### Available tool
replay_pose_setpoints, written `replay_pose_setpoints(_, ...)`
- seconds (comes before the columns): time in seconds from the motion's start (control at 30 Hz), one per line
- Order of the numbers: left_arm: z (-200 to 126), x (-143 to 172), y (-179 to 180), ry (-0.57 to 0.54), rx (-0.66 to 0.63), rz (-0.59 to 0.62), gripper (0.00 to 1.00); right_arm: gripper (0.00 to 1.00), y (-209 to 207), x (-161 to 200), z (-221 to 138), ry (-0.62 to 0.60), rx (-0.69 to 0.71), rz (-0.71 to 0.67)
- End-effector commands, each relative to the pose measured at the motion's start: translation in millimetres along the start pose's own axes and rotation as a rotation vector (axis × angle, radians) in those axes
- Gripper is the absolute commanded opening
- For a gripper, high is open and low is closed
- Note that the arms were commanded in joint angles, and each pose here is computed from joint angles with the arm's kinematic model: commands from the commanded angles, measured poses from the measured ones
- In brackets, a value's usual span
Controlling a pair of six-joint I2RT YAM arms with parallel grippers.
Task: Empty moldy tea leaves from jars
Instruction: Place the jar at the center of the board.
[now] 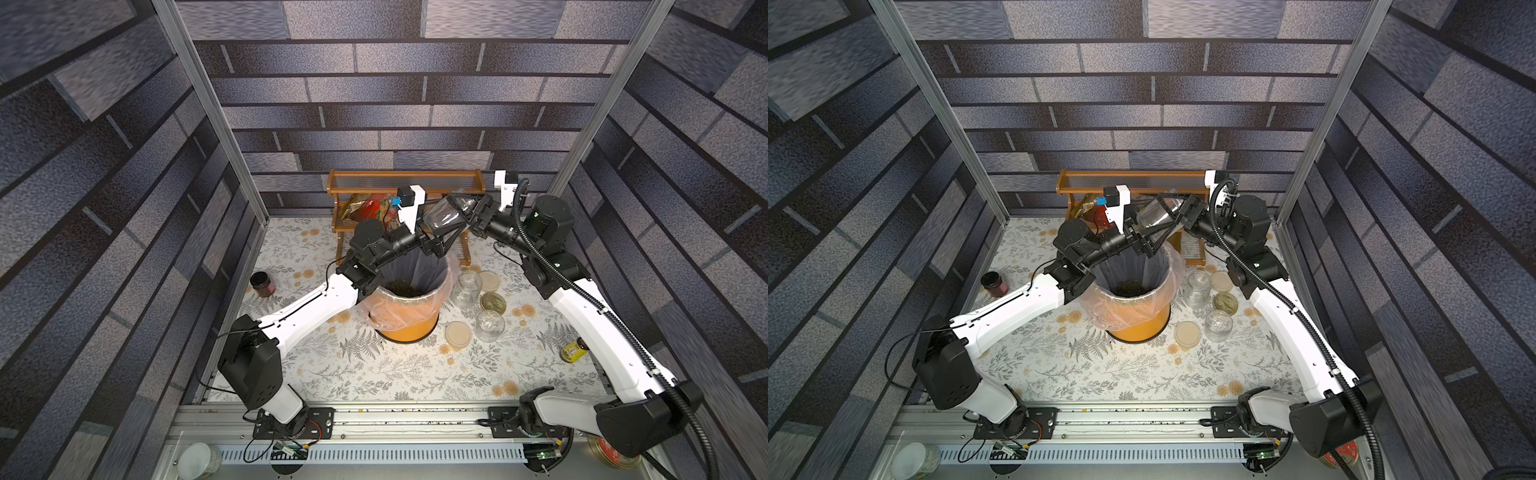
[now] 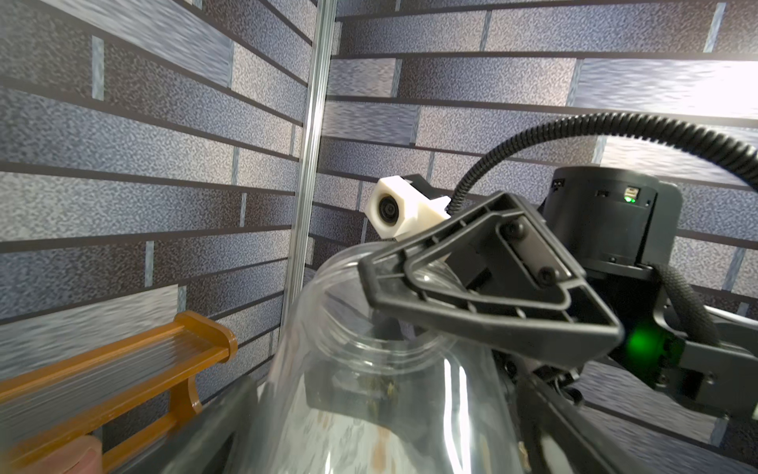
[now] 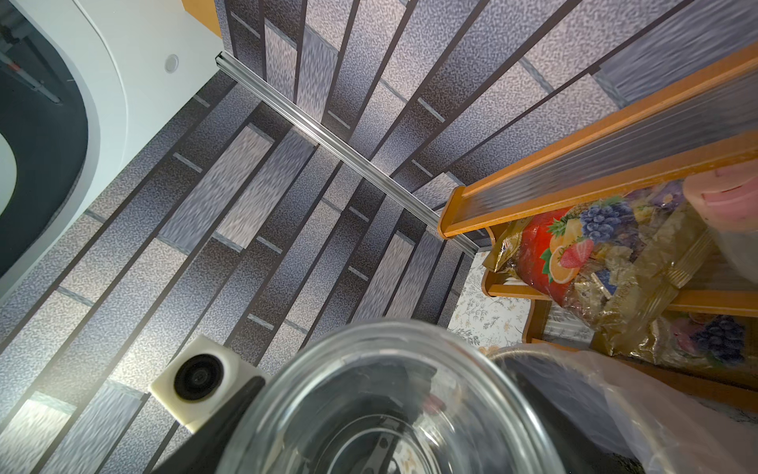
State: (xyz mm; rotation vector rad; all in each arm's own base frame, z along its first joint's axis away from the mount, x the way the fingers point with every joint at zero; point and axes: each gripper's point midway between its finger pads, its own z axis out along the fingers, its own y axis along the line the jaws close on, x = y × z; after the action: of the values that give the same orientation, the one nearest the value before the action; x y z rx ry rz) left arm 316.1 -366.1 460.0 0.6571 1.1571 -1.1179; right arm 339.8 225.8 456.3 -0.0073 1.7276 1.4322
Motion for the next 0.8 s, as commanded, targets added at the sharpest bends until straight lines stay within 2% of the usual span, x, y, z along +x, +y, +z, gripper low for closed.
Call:
replay_pose_setpoints(0.0, -17, -16, -3, 0.001, -0.040, 0.040, 1.00, 0.65, 17, -18, -9, -0.051, -0.033, -0.052)
replay_pose_setpoints(0.23, -55, -13, 9, 0.038, -0.148, 0.037, 1.00, 0.64, -3, -21, -18, -0.050, 0.015, -0.036)
replay_pose_setpoints(0.53, -119, -22, 39, 0.076, -0.406, 0.034, 1.00, 0.65, -46, 15, -51, -0.032, 0.116, -0.033)
replay_pose_setpoints(0.77, -180, -17, 91, 0.168, -0.774, -0.046, 1.00, 0.66, -68, 60, -85, 0.009, 0.188, -0.115)
